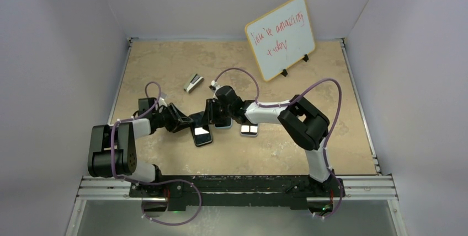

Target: Put the phone into the phone case

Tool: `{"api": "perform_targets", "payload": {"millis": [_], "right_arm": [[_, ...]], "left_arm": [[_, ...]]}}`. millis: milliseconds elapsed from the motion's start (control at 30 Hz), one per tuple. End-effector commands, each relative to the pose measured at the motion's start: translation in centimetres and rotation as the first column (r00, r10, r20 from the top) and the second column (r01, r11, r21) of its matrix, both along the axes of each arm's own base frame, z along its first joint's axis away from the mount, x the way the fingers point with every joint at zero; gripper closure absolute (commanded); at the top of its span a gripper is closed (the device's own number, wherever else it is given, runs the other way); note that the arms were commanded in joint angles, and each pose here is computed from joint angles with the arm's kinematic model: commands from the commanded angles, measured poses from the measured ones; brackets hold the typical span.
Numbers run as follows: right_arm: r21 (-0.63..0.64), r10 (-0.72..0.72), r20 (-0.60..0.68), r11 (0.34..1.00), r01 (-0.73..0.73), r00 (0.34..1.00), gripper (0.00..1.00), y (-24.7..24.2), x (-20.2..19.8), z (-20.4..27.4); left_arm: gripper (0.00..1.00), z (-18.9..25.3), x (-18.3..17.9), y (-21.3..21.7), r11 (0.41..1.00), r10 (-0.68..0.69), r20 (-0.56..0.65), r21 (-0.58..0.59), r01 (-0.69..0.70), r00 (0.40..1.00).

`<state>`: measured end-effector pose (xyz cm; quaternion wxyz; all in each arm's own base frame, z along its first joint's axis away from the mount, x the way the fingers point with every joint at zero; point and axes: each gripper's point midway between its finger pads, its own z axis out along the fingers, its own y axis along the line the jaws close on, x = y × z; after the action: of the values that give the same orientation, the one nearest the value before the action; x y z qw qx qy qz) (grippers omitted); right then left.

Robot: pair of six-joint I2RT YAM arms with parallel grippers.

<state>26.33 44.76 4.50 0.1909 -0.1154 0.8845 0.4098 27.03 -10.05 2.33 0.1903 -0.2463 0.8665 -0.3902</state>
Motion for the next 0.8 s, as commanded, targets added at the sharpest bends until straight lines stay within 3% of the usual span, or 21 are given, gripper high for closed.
{"api": "perform_targets", "payload": {"millis": [0,433,667,767], "right_arm": [[-0.062,-0.066,0.06,0.996,0.07,0.996,0.7,-1.5,1.1,1.8],[-0.096,-0.046,0.062,0.994,0.052,0.997,0.69,-1.2,1.5,0.0],[-0.045,0.028,0.089,0.999,-0.024,0.996,0.93,0.3,1.3,0.2],[-0.012,0.084,0.086,0.996,-0.083,0.993,0.97,1.2,0.6,0.3]], "left_arm": [[0.65,0.5,1.2,0.0,1.0,-0.001,0.038,0.017,0.0,0.999],[0.69,0.0,1.1,-0.4,0.999,-0.021,0.026,0.029,0.02,0.999],[0.75,-0.5,0.5,-0.9,0.998,-0.045,0.007,0.038,0.044,0.999],[0.75,-0.3,0.6,-1.3,0.998,-0.054,0.008,0.027,0.053,0.999]]}}
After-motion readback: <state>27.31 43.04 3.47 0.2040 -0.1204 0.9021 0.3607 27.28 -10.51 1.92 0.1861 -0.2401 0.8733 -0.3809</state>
